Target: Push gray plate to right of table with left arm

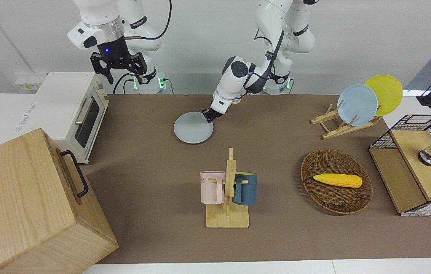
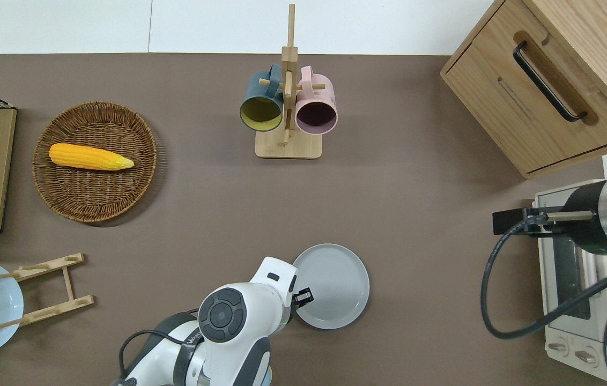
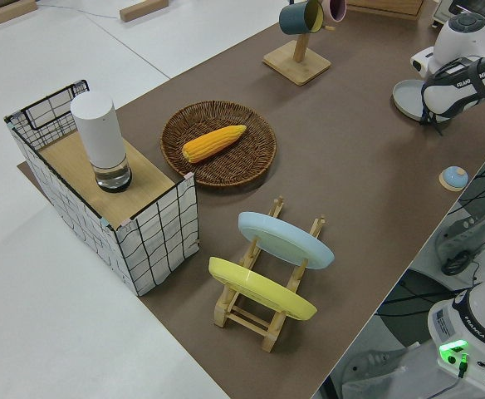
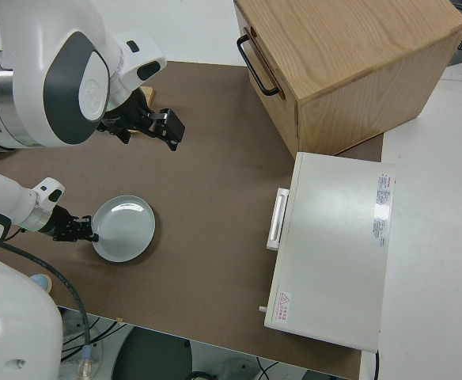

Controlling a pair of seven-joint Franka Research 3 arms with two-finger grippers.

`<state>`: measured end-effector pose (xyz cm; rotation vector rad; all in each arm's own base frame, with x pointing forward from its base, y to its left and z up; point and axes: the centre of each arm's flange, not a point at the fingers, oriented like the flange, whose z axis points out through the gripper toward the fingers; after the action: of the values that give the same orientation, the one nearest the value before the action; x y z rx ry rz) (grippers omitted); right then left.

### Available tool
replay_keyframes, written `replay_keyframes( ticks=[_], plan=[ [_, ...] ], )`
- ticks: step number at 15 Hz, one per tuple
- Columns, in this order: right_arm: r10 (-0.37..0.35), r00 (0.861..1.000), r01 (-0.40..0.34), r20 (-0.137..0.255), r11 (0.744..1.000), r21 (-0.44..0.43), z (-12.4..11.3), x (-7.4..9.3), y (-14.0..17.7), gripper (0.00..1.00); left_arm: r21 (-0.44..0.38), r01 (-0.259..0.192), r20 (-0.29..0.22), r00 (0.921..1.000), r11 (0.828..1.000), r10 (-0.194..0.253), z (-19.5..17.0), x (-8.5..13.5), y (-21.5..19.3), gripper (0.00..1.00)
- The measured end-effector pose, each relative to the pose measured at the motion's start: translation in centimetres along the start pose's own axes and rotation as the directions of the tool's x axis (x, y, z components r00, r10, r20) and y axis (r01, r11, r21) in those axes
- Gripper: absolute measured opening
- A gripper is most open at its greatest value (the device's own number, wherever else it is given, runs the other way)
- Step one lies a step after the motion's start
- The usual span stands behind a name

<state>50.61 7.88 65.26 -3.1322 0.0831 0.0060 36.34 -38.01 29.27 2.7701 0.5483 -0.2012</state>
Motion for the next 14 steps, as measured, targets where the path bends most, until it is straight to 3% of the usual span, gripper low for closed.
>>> replay_keyframes(
  ticks=[5, 11, 14],
  plan=[
    [0.000, 1.000, 0.000, 0.000, 1.000, 0.000, 0.0, 0.0, 0.0, 1.00, -0.020, -0.003, -0.003, 1.0000, 1.000, 0.003, 0.8, -0.1, 1.8, 0.04],
    [0.000, 1.000, 0.000, 0.000, 1.000, 0.000, 0.0, 0.0, 0.0, 1.00, -0.048, 0.037, -0.002, 0.9993, 0.998, -0.037, 1.7, -0.7, 4.0, 0.04],
    [0.000, 1.000, 0.000, 0.000, 1.000, 0.000, 0.0, 0.0, 0.0, 1.00, -0.049, 0.041, -0.001, 0.9991, 0.998, -0.042, 1.8, -0.5, 4.1, 0.09]
  ],
)
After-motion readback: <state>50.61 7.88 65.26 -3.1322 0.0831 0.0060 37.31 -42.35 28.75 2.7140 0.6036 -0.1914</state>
